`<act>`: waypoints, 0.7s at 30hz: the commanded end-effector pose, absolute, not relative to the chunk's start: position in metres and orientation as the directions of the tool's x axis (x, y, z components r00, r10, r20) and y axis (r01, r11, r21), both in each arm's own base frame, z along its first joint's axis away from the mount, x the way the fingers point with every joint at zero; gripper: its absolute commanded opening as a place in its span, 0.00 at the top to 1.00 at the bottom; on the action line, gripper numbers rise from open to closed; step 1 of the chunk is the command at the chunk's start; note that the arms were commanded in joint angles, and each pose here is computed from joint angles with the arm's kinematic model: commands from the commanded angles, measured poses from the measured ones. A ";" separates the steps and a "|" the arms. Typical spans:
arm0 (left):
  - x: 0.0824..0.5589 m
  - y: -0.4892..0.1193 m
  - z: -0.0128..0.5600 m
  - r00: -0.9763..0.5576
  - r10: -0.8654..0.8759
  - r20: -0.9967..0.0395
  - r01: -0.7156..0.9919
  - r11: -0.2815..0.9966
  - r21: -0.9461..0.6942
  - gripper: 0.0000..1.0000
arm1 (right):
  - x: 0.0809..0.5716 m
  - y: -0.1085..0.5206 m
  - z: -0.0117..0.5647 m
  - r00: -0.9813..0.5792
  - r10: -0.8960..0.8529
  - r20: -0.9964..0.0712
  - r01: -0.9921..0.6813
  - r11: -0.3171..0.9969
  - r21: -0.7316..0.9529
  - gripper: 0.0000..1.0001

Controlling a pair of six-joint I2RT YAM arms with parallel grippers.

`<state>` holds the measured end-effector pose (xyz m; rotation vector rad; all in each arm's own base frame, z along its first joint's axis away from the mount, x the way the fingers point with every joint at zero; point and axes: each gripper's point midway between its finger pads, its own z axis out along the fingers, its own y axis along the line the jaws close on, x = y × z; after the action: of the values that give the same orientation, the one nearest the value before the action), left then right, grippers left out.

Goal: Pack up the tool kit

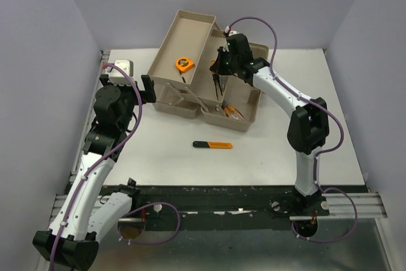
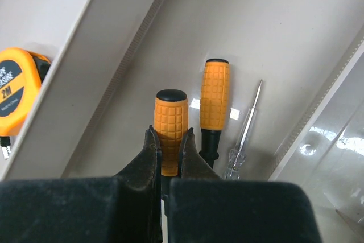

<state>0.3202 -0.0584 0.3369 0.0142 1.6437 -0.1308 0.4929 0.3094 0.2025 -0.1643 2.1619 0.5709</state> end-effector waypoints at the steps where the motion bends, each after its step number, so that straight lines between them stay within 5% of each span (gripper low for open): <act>1: 0.320 -0.063 0.335 -0.075 -0.081 -0.994 0.111 0.990 -0.089 0.01 | 0.492 0.318 0.194 -0.600 -0.003 -0.800 -0.360 0.894 0.267 0.99; 3: 0.321 -0.063 0.335 -0.077 -0.081 -0.994 0.113 0.990 -0.089 0.01 | 0.491 0.322 0.193 -0.600 -0.027 -0.800 -0.379 0.890 0.254 0.99; 11: 0.321 -0.064 0.334 -0.077 -0.081 -0.994 0.114 0.989 -0.089 0.01 | 0.485 0.322 0.185 -0.612 -0.058 -0.788 -0.384 0.894 0.232 0.55; 21: 0.320 -0.063 0.335 -0.074 -0.080 -0.994 0.115 0.989 -0.088 0.01 | 0.467 0.328 0.243 -0.475 -0.047 -0.879 -0.496 0.839 0.223 0.47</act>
<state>0.3204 -0.0608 0.3346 0.0248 1.6489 -0.1405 0.4803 0.3226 0.1834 -0.3335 2.1831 0.5071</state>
